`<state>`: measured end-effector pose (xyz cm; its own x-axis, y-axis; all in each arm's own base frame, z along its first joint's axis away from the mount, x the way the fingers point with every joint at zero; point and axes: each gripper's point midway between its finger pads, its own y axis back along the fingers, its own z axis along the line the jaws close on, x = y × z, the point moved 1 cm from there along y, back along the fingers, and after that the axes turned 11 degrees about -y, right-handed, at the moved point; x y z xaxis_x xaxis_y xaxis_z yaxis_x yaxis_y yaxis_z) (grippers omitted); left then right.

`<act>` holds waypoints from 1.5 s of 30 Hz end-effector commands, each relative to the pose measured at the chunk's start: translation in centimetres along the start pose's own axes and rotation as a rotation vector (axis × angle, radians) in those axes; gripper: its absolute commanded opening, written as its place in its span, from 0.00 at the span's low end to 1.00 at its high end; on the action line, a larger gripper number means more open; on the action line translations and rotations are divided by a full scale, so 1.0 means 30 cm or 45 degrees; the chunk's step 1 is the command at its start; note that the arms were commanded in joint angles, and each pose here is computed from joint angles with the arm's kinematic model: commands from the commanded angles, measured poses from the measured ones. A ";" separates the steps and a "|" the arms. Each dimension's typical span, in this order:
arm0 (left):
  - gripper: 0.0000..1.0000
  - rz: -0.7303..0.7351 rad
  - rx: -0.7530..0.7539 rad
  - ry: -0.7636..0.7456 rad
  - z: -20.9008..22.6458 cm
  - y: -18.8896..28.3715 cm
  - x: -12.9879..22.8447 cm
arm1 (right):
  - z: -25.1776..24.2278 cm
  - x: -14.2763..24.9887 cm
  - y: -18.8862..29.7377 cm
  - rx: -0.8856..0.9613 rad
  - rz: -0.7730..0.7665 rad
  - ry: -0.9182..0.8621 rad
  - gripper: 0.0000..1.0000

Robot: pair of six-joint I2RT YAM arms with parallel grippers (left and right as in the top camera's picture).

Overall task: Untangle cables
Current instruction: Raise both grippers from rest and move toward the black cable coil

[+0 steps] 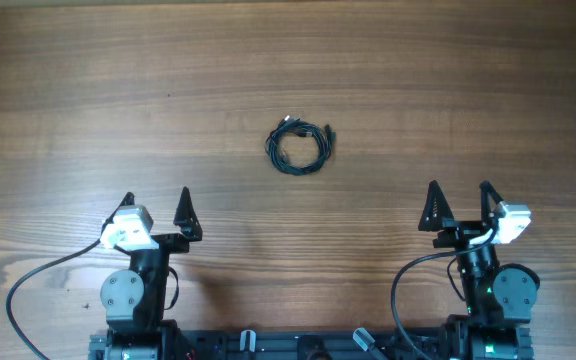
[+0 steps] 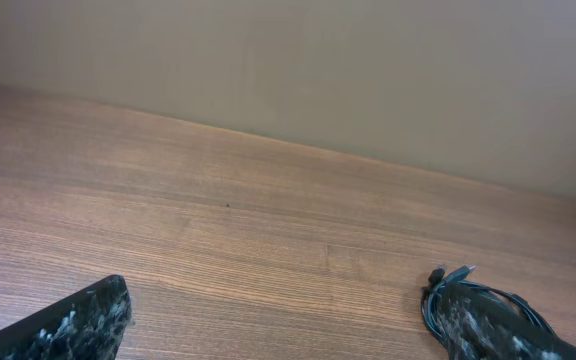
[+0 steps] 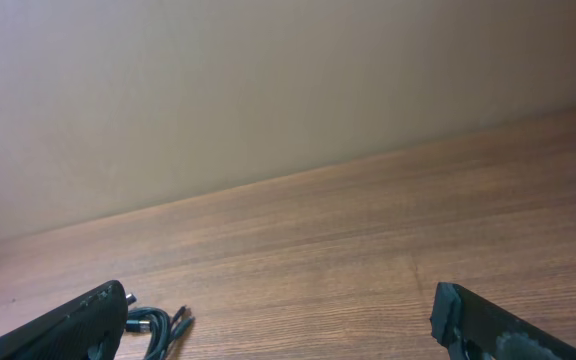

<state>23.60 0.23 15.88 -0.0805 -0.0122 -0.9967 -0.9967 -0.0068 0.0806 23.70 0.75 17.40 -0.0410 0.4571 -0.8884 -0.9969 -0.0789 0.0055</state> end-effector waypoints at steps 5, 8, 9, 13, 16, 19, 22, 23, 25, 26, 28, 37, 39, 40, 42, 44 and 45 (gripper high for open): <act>1.00 0.000 0.014 -0.024 -0.005 0.000 0.005 | 0.011 -0.005 0.002 -0.019 -0.010 -0.006 1.00; 1.00 0.000 0.014 -0.024 -0.005 0.000 0.005 | 0.011 -0.006 0.002 -0.019 -0.010 -0.006 1.00; 1.00 0.000 0.014 -0.024 -0.005 0.000 0.005 | 0.011 -0.006 0.002 -0.019 -0.010 -0.007 1.00; 1.00 0.000 0.014 -0.024 -0.005 0.000 0.005 | -0.010 -0.013 0.002 0.029 -0.030 -0.004 1.00; 1.00 0.000 0.014 -0.024 -0.005 0.000 0.005 | -0.010 -0.014 0.002 0.029 -0.030 -0.006 1.00; 1.00 -0.001 0.014 -0.024 -0.005 0.000 0.005 | -0.011 -0.013 0.002 0.030 -0.030 -0.008 1.00; 1.00 -0.001 0.013 -0.024 -0.005 0.000 0.005 | -0.007 -0.011 0.002 0.021 -0.025 -0.009 1.00; 1.00 -0.001 0.014 -0.024 -0.005 0.000 0.005 | -0.003 -0.010 0.002 0.013 -0.023 -0.025 1.00; 1.00 -0.002 0.014 -0.024 -0.006 0.000 0.004 | -0.002 -0.008 0.002 0.007 -0.019 -0.216 1.00; 1.00 -0.001 0.037 -0.014 -0.015 0.000 0.005 | -0.003 -0.005 0.001 0.010 -0.014 -0.389 1.00; 1.00 -0.003 0.111 0.087 -0.046 0.002 0.001 | -0.009 0.003 -0.002 0.020 -0.003 -0.545 1.00; 1.00 0.005 0.603 0.409 -0.242 0.060 -0.054 | 0.118 0.123 0.002 -0.239 0.333 -0.568 1.00; 1.00 0.004 0.651 0.399 -0.260 0.074 -0.071 | 0.180 0.119 0.017 -0.360 0.403 -0.446 1.00; 1.00 0.030 0.657 0.405 -0.264 0.081 -0.077 | 0.208 0.097 0.021 -0.402 0.415 -0.429 1.00; 1.00 0.071 0.649 0.415 -0.264 0.095 -0.121 | 0.284 0.020 0.027 -0.497 0.441 -0.357 1.00; 0.99 0.057 0.649 0.380 -0.265 0.107 -0.237 | 0.344 -0.053 0.013 -0.522 0.531 -0.285 1.00; 1.00 0.062 0.648 0.379 -0.265 0.107 -0.283 | 0.358 -0.073 0.006 -0.517 0.571 -0.260 1.00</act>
<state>21.39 -7.38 19.47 -0.2387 -0.2954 -0.9251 -0.8827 0.4631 0.0798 22.92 7.94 20.80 -0.4715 0.5854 -0.6595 -0.8385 -0.5293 0.1296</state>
